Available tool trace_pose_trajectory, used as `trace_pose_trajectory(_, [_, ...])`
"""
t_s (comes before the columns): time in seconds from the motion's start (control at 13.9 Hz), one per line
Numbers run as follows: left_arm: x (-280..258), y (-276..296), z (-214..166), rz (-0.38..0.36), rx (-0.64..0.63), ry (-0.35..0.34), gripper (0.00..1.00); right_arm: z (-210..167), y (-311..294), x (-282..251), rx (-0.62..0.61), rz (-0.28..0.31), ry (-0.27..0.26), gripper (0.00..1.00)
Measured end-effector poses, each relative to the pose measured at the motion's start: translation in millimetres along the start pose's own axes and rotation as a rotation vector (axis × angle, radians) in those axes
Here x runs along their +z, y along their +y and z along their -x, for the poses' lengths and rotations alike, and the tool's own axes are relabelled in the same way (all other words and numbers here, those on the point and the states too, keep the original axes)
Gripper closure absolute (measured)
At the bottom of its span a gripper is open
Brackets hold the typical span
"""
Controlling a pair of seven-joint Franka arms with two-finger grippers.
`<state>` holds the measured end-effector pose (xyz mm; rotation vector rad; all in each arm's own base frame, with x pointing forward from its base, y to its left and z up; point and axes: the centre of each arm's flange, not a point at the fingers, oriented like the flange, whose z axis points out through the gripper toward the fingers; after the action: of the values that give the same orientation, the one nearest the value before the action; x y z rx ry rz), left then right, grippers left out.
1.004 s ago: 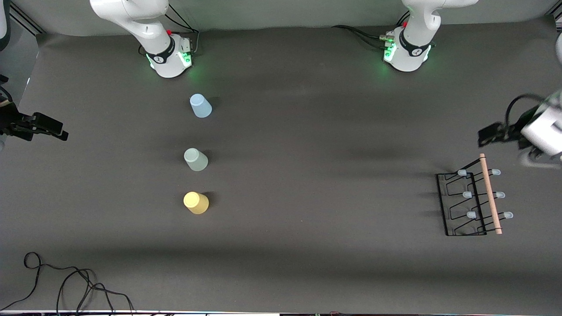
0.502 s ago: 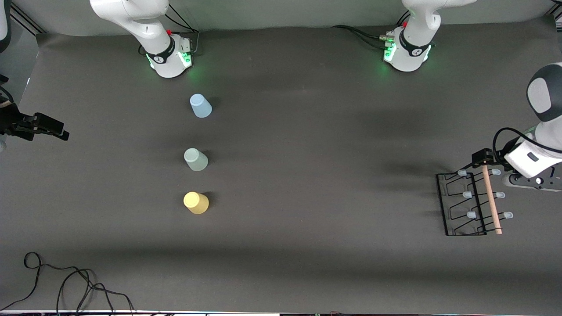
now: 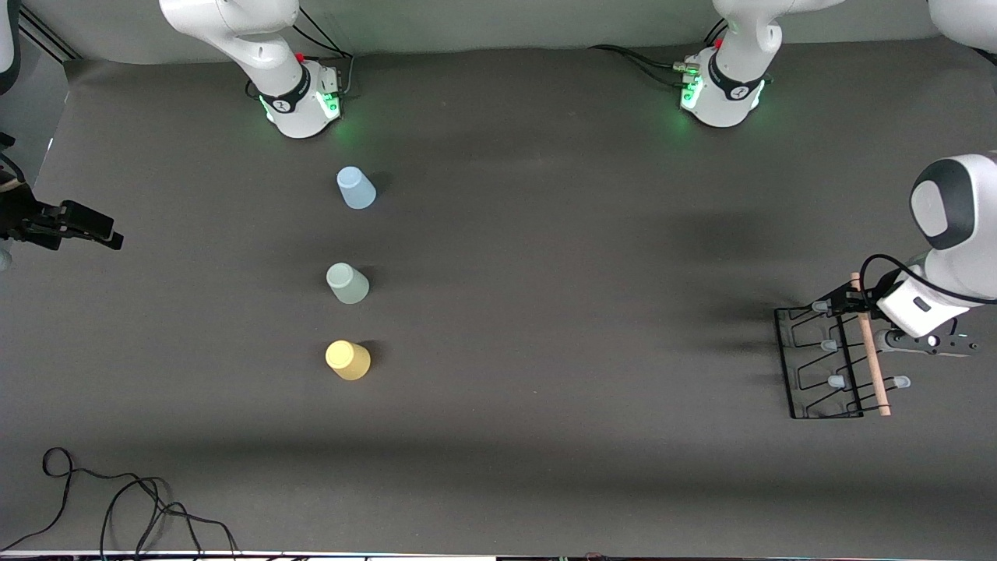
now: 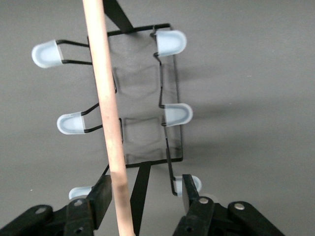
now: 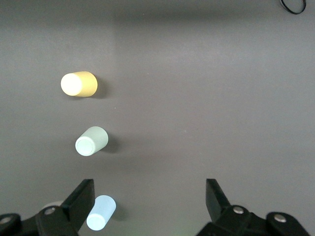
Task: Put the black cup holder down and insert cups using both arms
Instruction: 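Lower the left gripper and close it on the wooden handle, then lift the holder with the left gripper and carry it toward the cups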
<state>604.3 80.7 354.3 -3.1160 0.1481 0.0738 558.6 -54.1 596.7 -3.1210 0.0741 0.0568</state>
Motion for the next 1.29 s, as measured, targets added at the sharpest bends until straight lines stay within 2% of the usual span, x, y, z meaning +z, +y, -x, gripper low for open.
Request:
trace_pose_trajectory(0.5, [18.0, -21.9, 2.4, -0.006, -0.036, 0.034, 0.33, -0.1, 0.0, 0.3, 0.0, 0.0, -0.001, 0.0])
trace_pose_trajectory(0.57, [19.0, -21.0, 2.1, -0.005, -0.034, 0.033, 0.4, -0.2, 0.0, 0.4, 0.0, 0.0, -0.001, 0.0])
trace_pose_trajectory(0.86, [17.9, -18.0, 1.1, -0.004, -0.029, 0.032, 0.85, -0.3, 0.0, 0.6, 0.0, 0.0, -0.001, 0.0])
trace_pose_trajectory(1.08, [13.0, -7.3, -0.7, 0.002, -0.026, 0.02, 0.84, -0.3, 0.0, 0.6, 0.0, 0.0, -0.001, 0.0])
trace_pose_trajectory(1.29, [-9.2, 41.7, -12.9, 0.0, -0.07, 0.037, 0.84, -0.3, 0.0, 0.7, 0.0, 0.0, -0.001, 0.0])
